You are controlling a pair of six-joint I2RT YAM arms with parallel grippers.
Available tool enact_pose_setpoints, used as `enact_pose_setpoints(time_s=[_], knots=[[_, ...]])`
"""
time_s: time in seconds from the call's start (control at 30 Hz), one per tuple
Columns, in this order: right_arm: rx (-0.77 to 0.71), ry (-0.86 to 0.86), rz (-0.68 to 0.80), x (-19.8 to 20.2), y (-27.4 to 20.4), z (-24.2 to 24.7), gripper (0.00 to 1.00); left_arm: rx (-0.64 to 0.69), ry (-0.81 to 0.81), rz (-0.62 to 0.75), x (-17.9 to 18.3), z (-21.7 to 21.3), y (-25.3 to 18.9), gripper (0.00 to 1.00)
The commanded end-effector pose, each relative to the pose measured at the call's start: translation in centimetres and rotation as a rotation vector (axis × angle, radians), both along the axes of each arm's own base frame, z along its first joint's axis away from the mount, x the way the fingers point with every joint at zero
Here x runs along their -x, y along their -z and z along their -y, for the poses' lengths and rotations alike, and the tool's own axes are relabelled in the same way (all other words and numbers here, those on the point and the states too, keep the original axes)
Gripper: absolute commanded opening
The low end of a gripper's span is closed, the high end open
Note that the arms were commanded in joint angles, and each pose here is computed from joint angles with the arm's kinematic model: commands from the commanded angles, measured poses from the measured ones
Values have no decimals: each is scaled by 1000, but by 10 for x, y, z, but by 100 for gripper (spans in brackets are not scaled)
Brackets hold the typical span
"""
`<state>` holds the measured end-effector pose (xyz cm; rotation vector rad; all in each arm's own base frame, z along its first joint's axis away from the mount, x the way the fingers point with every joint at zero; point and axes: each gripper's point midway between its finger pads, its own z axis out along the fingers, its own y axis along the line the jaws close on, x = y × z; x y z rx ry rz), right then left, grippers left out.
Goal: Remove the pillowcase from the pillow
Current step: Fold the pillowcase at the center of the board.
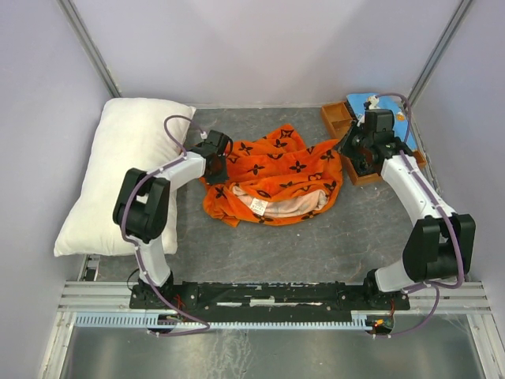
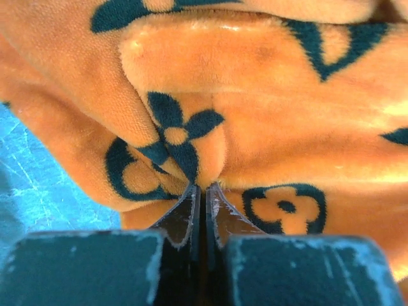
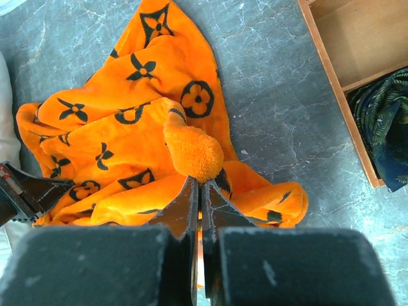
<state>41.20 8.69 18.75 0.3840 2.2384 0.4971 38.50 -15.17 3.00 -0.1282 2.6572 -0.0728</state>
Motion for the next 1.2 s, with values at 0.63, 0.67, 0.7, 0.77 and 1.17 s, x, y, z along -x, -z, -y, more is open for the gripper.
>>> enact_pose_setpoints(time_s=[0.63, 0.67, 0.7, 0.77, 1.17], knots=[[-16, 118, 132, 18, -37, 16, 1, 176, -36, 222, 163, -2, -53, 99], [-28, 115, 123, 16, -34, 14, 1, 170, -16, 205, 162, 0, -54, 99], [-42, 110, 119, 13, -33, 11, 1, 173, 10, 197, 157, 3, -60, 99], [-66, 99, 114, 6, -30, 6, 2, 203, 45, 181, 140, 9, -73, 99], [-65, 45, 84, -3, -23, -2, 2, 607, 7, 126, 56, -7, -106, 94]])
